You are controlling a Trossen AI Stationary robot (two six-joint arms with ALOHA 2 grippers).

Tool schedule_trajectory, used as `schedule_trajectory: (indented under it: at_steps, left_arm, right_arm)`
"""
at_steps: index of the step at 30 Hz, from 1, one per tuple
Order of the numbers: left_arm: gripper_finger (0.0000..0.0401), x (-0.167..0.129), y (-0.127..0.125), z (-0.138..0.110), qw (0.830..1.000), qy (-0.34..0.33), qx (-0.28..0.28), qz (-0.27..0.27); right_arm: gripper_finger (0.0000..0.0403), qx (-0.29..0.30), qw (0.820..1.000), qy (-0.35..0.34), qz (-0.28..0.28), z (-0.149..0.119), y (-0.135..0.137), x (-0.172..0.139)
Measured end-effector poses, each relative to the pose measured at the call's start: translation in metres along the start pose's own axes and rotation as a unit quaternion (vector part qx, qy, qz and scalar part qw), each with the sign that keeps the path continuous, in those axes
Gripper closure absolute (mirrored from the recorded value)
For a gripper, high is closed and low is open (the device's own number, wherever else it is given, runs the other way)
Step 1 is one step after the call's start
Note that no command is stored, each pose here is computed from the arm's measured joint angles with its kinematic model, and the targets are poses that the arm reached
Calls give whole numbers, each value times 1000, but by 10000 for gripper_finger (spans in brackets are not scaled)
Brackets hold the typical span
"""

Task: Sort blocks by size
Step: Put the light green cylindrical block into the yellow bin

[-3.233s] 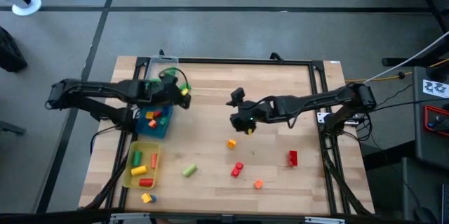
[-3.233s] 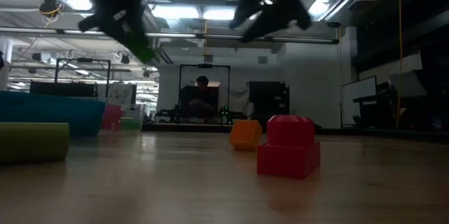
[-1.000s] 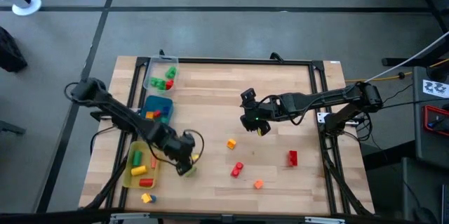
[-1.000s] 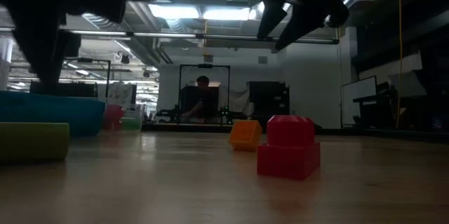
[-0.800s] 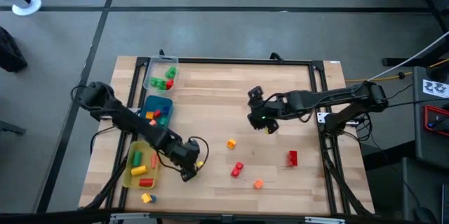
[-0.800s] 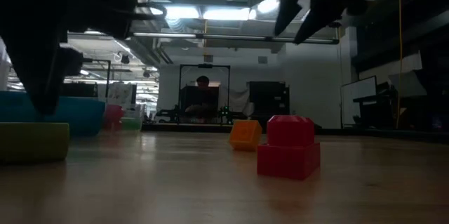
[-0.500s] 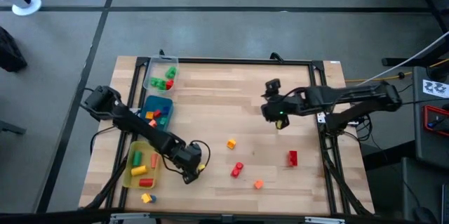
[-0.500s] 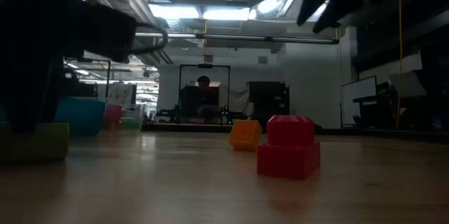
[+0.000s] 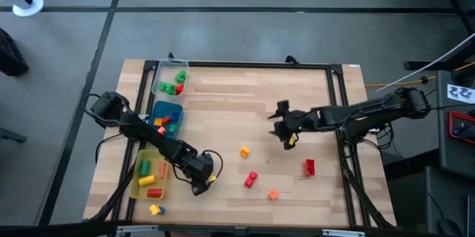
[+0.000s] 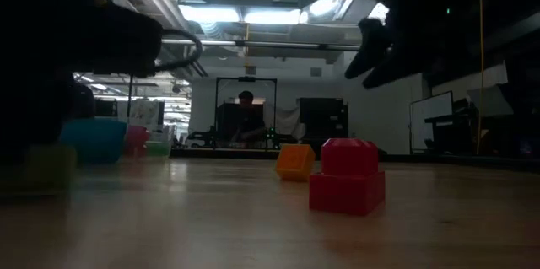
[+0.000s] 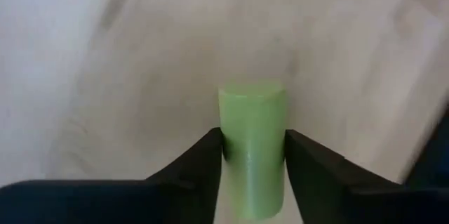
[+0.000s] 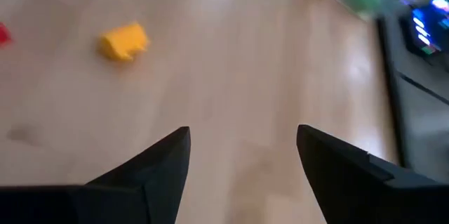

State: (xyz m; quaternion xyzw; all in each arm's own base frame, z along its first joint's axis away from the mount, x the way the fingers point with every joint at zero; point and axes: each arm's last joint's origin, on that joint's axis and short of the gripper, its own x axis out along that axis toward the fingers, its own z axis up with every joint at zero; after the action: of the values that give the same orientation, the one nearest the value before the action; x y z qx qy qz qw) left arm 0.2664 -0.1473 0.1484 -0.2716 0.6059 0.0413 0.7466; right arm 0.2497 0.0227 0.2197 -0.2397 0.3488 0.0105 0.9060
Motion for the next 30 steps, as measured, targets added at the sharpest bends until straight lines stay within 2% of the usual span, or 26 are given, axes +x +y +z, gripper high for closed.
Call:
schedule_trajectory:
  at_steps: [4, 10, 16, 19, 24, 27, 30]
  left_arm:
    - [309, -11, -3, -1, 999, 15, 18, -33]
    - [311, -41, -4, 3, 997, -10, 11, -74]
    - [296, -81, 5, -6, 995, 6, -25, -94]
    - [297, -101, 16, -19, 993, 45, -72, -83]
    - [300, -131, 32, -37, 984, 74, -148, -63]
    - [295, -141, 41, -47, 979, 86, -181, -40]
    - [293, -148, 50, -59, 972, 111, -209, 9]
  right_arm:
    - [141, 7, 998, -49, 27, -5, 10, 21]
    - [141, -2, 995, -81, 63, -5, 21, 50]
    - [141, -55, 988, -105, 102, -8, 31, 70]
    - [141, -82, 979, -128, 136, -9, 35, 74]
    - [141, -119, 972, -145, 140, -7, 36, 80]
    - [141, -135, 970, -147, 138, -4, 36, 84]
    - [141, -150, 968, -146, 137, -1, 36, 91]
